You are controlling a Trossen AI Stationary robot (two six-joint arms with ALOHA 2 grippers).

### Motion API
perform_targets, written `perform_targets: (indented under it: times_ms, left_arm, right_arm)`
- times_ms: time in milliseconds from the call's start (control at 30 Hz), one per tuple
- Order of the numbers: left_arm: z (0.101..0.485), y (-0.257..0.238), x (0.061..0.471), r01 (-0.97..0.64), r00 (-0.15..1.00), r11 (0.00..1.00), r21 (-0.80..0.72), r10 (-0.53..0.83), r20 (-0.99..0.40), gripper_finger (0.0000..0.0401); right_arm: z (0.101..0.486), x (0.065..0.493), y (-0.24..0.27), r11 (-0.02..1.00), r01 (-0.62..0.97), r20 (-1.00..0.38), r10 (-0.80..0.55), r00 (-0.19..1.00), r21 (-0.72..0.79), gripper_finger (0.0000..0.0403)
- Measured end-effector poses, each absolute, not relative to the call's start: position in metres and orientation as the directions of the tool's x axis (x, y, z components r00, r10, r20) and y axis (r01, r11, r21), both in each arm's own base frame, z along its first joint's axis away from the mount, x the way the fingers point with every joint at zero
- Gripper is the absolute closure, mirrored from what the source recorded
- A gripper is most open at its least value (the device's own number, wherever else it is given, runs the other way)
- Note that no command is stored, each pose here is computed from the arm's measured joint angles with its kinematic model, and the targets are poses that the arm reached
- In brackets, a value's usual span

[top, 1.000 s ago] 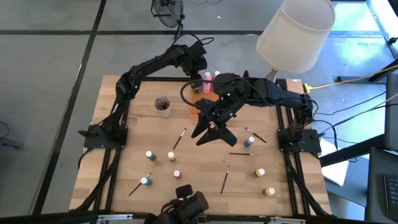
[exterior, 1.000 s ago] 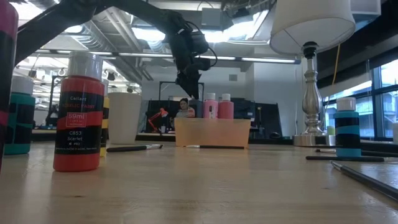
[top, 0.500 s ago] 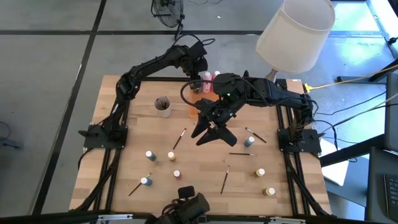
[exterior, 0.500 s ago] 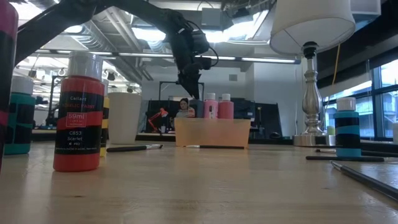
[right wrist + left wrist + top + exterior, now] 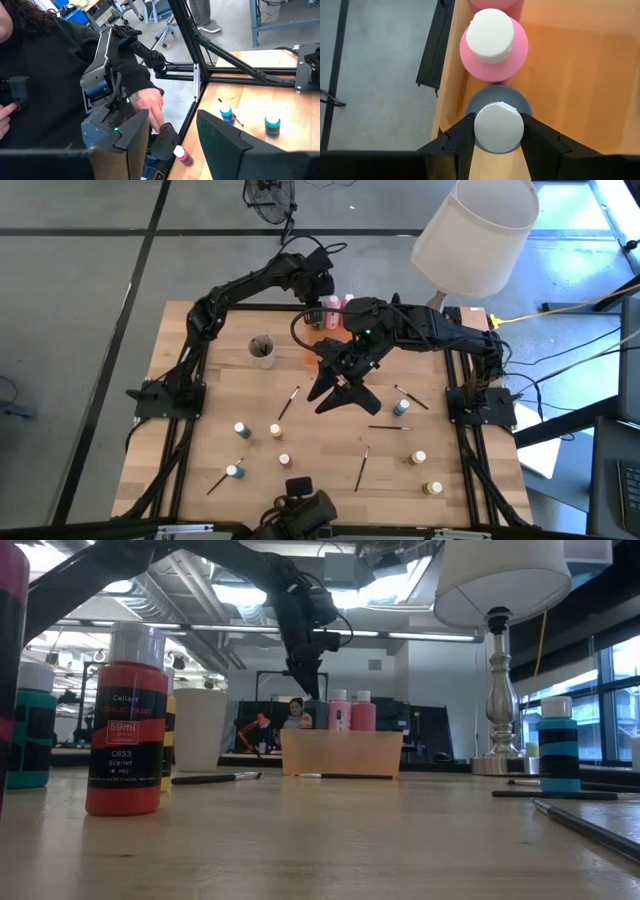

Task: Pick & Place Paint Supplies
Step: Put the black paint bottle into the orange bin, then put the black paint brush into the white cup

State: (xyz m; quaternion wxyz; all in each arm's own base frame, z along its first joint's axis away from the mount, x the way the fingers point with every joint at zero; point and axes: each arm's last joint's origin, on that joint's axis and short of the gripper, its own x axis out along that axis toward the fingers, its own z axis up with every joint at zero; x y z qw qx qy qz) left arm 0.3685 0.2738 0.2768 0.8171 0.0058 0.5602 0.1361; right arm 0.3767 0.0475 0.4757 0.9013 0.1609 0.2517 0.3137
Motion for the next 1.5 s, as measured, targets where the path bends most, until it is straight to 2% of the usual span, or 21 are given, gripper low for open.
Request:
perform_targets:
  times_ms: [267, 467, 900, 1500]
  left_arm:
    - [0.277, 0.272, 0.369, -0.212, 0.313, 0.957, 0.195, 0.256, -0.915, 0.0253]
    - [0.277, 0.272, 0.370, -0.227, 0.274, 0.937, 0.264, 0.322, -0.906, 0.0219]
    - [0.277, 0.262, 0.377, -0.211, 0.280, 0.944, 0.256, 0.309, -0.909, 0.0161]
    - [0.285, 0.263, 0.372, -0.221, 0.260, 0.926, 0.305, 0.358, -0.897, 0.0152]
  right_arm:
    - [0.476, 0.377, 0.047, 0.752, -0.484, -0.353, 0.646, 0.677, 0.448, 0.0231]
    - [0.476, 0.377, 0.047, 0.752, -0.484, -0.353, 0.646, 0.677, 0.448, 0.0232]
    - [0.475, 0.376, 0.048, 0.752, -0.481, -0.359, 0.646, 0.673, 0.451, 0.0232]
    - [0.476, 0.376, 0.050, 0.749, -0.488, -0.354, 0.650, 0.672, 0.448, 0.0232]
